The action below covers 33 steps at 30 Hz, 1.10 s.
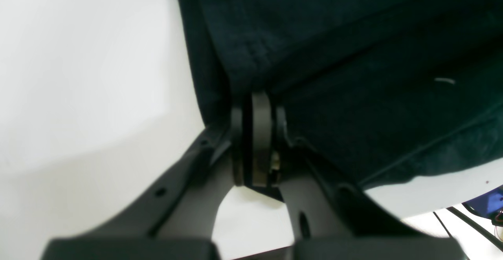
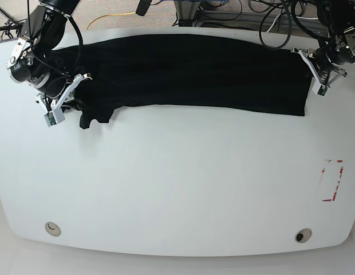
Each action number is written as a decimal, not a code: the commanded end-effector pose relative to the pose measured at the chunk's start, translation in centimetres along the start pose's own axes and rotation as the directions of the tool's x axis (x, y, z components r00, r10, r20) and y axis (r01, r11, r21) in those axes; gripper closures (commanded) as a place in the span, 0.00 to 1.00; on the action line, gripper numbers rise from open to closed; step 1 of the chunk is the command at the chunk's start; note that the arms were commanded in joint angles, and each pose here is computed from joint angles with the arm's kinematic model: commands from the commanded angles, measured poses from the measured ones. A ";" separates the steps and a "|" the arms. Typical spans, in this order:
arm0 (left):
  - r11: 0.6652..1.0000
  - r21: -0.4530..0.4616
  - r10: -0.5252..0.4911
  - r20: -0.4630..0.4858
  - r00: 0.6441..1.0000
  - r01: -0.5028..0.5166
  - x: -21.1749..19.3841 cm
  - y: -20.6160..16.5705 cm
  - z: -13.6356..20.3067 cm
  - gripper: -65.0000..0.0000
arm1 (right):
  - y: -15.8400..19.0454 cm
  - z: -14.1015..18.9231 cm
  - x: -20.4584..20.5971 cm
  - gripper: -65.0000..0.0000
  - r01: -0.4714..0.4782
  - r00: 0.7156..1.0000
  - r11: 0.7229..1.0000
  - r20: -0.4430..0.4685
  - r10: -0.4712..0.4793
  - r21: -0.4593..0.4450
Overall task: Fold the T-shirt properly
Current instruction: 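Fold the shirt again with both grippers toward the held edge, then tuck the loose sleeve end with the right gripper and straighten the fold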
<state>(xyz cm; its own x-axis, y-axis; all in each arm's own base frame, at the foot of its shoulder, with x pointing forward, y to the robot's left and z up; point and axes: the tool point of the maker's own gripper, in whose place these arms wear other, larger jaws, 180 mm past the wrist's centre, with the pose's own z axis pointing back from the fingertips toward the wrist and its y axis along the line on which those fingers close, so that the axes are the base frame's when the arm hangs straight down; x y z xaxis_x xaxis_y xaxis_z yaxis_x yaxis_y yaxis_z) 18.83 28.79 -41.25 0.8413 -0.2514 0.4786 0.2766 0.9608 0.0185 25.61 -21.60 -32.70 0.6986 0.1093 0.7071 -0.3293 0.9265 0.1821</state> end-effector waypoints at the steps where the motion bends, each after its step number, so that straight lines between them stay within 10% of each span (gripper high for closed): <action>1: 0.999 0.032 -0.016 -0.034 0.999 0.017 -0.5 0.9 0.4 0.99 | 0.6 1.3 1.1 1.00 -0.038 0.998 0.999 0.051 0.038 0.000; 15: 0.999 0.033 -0.016 -0.036 0.999 0.017 -0.5 0.9 0.4 0.99 | -0.1 4.5 -3.4 1.00 0.118 0.992 0.993 0.047 -0.117 -0.023; 25: 0.999 0.031 -0.024 -0.022 0.999 0.025 0.2 0.9 0.2 0.99 | -0.2 4.7 -6.8 0.50 0.163 0.986 0.986 -0.036 -0.164 -0.044; 33: 0.997 0.059 -0.043 -0.044 0.998 0.045 0.1 1.4 0.2 0.99 | -3.6 8.1 -7.7 0.46 0.214 0.976 0.956 0.009 -0.216 -0.203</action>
<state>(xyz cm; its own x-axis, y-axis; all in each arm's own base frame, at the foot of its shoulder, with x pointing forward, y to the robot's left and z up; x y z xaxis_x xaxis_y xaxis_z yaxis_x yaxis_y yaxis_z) 19.39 28.96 -41.24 0.8405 -0.2730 0.4680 0.2864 0.9571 0.0439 15.52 -27.94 -35.32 0.7890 -0.1233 0.6018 -0.0265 0.9719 0.2338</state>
